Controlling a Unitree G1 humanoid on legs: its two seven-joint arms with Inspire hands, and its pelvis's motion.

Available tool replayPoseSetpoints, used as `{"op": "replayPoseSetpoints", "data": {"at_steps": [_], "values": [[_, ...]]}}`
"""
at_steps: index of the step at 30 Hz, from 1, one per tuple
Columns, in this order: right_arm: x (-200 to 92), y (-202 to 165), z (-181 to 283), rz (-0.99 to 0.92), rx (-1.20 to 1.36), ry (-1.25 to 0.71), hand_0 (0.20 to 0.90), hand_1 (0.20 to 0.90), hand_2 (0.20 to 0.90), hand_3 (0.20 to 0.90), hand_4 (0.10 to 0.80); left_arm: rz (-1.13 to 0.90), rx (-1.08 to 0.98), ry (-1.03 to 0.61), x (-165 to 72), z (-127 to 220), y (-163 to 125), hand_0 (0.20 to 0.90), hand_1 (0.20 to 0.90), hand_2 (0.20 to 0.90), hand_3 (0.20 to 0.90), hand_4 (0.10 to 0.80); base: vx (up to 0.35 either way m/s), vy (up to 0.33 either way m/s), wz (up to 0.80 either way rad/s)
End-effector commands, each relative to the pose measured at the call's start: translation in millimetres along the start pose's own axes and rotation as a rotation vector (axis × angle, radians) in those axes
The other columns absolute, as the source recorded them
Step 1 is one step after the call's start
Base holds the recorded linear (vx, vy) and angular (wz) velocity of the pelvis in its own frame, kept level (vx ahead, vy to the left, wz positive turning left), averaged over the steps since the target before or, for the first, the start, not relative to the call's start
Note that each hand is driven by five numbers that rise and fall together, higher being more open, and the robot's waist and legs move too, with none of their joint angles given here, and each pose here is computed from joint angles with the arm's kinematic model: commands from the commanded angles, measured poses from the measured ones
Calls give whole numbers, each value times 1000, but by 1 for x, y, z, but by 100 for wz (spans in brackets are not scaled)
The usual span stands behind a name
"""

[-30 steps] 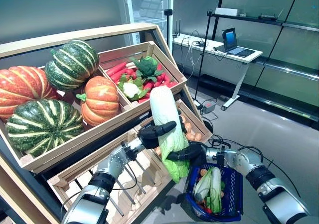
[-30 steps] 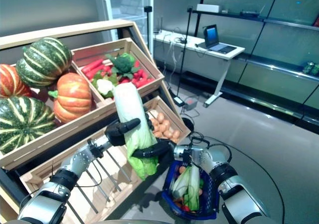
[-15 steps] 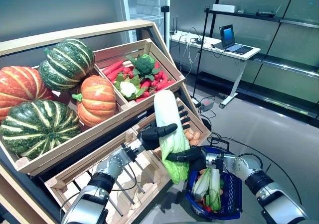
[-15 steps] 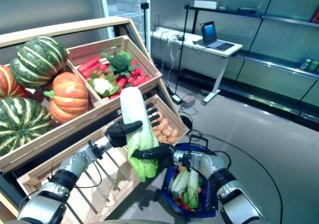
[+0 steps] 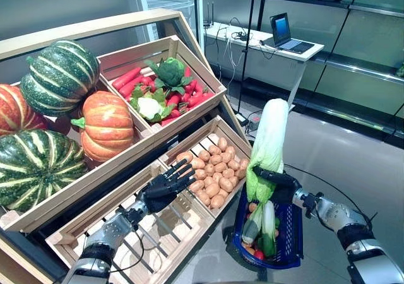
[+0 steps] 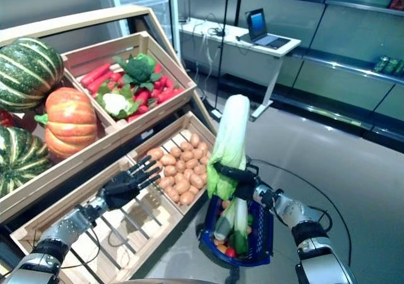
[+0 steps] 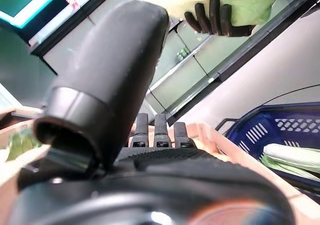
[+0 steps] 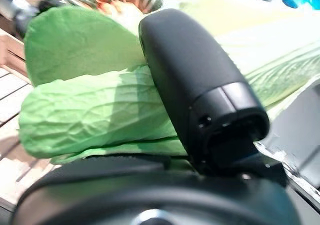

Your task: Put vegetables into the basket

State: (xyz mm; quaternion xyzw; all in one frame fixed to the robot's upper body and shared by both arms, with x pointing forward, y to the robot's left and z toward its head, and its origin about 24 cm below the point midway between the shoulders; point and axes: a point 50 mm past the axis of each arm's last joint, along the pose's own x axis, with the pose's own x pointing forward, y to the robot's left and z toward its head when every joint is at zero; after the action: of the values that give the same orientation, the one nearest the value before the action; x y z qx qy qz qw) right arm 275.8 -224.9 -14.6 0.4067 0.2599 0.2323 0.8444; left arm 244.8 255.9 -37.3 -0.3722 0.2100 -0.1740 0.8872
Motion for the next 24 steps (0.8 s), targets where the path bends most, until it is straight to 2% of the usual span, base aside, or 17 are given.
{"op": "replayPoseSetpoints", "data": {"at_steps": [1, 5, 9, 10, 11, 14, 15, 17, 20, 24], "values": [[5, 21, 50, 127, -7, -267, 300, 300, 300, 300, 400, -81, 85, -167, 10, 53, -13, 900, 900, 900, 900, 800, 0, 0, 0], [-4, 7, 49, 14, -3, -289, 300, 300, 300, 300, 400, -89, 90, -178, 10, 50, -13, 900, 900, 900, 900, 800, 13, -7, 0], [-17, -19, 47, -275, 0, -359, 300, 300, 300, 300, 400, -3, 152, -299, 11, 58, -14, 900, 900, 900, 900, 800, 69, -31, 0], [-21, -28, 48, -403, 16, -420, 300, 300, 300, 300, 400, 22, 169, -369, 15, 61, -20, 900, 900, 900, 900, 800, -6, -33, 0], [-21, -28, 49, -425, 15, -434, 300, 300, 300, 300, 400, 22, 177, -383, 17, 62, -22, 900, 900, 900, 900, 800, -94, -43, -2], [-12, -24, 60, -517, 0, -494, 300, 300, 300, 300, 400, -17, 195, -448, 31, 67, -40, 900, 900, 900, 900, 800, -288, -44, -2], [-6, -13, 80, -553, -34, -563, 300, 300, 300, 300, 400, -91, 221, -499, 46, 77, -62, 900, 900, 900, 900, 800, -617, -71, -1], [-5, -3, 102, -580, -66, -621, 300, 300, 300, 300, 400, -165, 242, -548, 54, 87, -83, 900, 900, 900, 900, 800, -582, -44, -10], [-14, 4, 125, -638, -111, -677, 300, 300, 300, 300, 400, -241, 266, -576, 59, 93, -106, 900, 900, 900, 900, 800, -298, -5, 5], [-33, 7, 150, -687, -145, -727, 300, 300, 300, 300, 400, -309, 242, -591, 59, 96, -120, 900, 900, 900, 900, 800, -186, 23, 13]]}}
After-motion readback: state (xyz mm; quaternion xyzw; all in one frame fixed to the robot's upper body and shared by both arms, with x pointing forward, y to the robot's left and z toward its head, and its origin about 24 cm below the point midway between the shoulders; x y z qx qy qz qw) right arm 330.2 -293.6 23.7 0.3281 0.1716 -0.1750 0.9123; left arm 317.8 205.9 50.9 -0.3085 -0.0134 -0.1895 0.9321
